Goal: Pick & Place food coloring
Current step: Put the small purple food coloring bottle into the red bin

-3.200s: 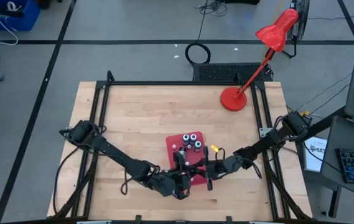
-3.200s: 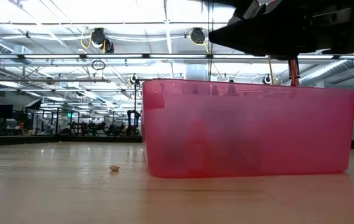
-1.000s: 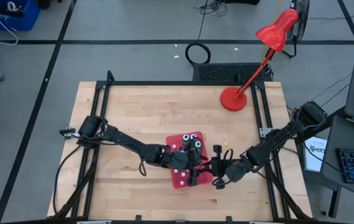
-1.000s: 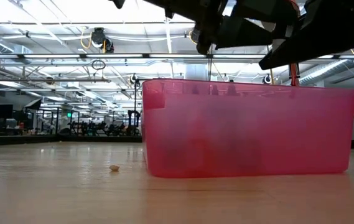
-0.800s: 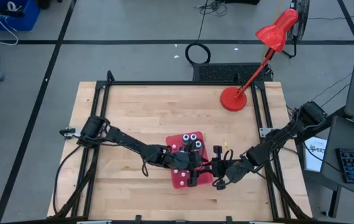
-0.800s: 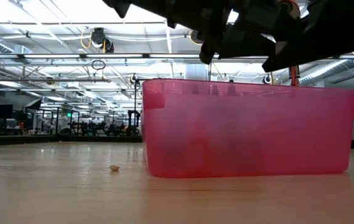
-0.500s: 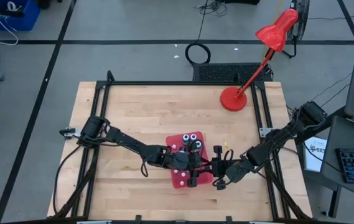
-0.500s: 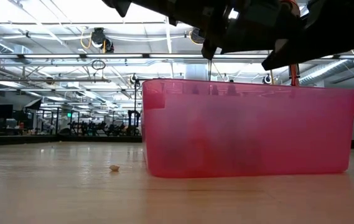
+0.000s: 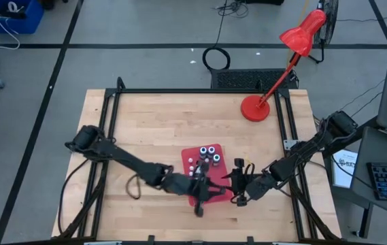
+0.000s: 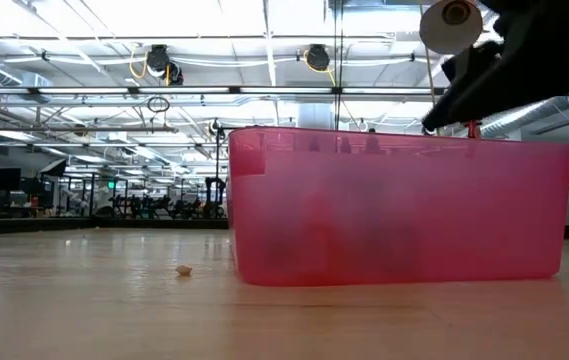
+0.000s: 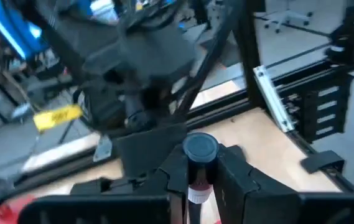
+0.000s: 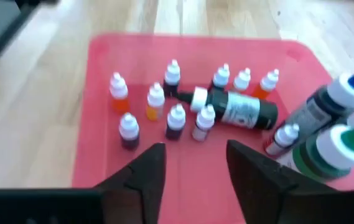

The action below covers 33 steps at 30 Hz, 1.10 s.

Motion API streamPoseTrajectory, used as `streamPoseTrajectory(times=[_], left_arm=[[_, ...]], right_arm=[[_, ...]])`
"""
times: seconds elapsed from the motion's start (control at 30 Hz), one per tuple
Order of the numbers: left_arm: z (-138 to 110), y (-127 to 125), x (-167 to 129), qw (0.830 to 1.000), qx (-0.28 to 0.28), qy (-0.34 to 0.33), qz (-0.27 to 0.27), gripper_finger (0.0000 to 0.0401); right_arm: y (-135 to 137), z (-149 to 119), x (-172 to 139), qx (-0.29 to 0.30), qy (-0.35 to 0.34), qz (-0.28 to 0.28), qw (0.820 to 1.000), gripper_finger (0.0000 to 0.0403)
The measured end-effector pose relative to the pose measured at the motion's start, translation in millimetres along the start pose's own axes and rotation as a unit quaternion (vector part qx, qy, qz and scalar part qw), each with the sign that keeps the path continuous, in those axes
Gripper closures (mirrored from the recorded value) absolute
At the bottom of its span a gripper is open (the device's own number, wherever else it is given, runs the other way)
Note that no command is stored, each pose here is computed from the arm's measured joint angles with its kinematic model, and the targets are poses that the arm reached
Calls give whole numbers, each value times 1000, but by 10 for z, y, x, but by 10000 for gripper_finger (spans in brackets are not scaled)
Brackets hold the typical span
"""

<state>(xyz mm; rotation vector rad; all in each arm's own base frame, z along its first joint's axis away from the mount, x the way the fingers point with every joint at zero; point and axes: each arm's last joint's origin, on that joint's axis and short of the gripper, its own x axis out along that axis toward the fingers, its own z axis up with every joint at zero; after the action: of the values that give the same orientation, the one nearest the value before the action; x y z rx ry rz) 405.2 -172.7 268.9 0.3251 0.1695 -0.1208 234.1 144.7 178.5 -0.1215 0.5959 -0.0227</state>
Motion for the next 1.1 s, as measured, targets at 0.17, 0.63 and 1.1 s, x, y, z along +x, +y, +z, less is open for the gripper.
streamPoseTrajectory(times=[0.17, 0.63, 1.1], left_arm=[[134, -153, -145, 999, 46, -3, 28, 353], [-535, 235, -638, 958, -11, -278, 62, 353], [-828, 308, -820, 945, -24, -322, 55, 353]], right_arm=[[3, 6, 3, 3, -5, 0, 1000, 220], [5, 133, -2, -40, -66, -25, 997, 238], [-269, 568, -71, -47, -330, -40, 942, 241]])
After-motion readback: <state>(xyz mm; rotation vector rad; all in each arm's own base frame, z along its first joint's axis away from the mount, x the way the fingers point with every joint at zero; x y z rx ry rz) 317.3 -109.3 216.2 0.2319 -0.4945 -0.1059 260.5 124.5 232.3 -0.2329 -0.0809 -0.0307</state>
